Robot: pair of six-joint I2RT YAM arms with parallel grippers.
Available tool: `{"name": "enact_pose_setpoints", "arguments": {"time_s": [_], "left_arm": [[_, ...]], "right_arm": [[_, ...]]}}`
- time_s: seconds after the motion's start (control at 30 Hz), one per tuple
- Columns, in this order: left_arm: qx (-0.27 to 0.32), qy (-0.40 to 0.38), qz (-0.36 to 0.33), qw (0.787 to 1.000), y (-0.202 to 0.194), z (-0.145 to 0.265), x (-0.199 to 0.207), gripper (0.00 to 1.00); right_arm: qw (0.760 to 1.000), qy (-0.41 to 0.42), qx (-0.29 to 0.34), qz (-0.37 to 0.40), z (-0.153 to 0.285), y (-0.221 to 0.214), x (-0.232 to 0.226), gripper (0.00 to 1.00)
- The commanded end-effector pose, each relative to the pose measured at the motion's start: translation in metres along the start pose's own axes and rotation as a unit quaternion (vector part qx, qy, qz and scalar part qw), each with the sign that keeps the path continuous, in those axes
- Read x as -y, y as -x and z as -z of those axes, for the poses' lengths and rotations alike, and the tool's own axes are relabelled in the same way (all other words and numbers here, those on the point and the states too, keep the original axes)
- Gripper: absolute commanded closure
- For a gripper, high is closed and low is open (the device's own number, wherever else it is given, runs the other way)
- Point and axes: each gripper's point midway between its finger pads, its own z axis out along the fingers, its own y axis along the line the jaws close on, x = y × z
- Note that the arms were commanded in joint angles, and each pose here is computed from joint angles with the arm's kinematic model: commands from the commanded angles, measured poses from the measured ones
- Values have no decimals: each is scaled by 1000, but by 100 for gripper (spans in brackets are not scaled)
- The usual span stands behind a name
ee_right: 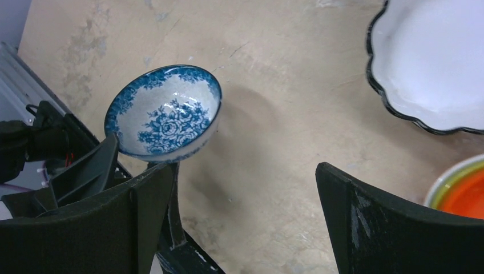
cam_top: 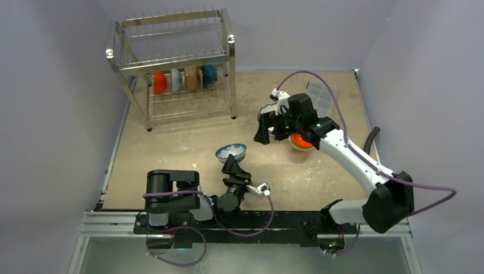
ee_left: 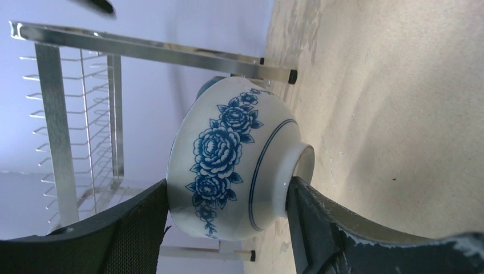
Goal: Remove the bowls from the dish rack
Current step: Place the bowl at the center of the board.
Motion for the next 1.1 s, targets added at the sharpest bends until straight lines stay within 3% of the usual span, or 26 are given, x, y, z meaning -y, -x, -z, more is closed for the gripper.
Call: {"name": "enact_pose_setpoints", "arguments": {"time_s": [0.0,0.67,0.9,1.07], "left_arm": [[36,55,127,990,17,4,-36,100],[57,52,79,994,37,8,-32,100],[61,50,67,995,41,10,-29,100],[60,47,65,995,42,11,-27,100]], "right_arm": [[999,33,-22,26,-16,5,-25,1],[980,95,-165,54,-71,-44,-41,7],[969,123,-207,63,-82,-66,-51,13],[959,136,-239,67,-88,-84,-55,22]]}}
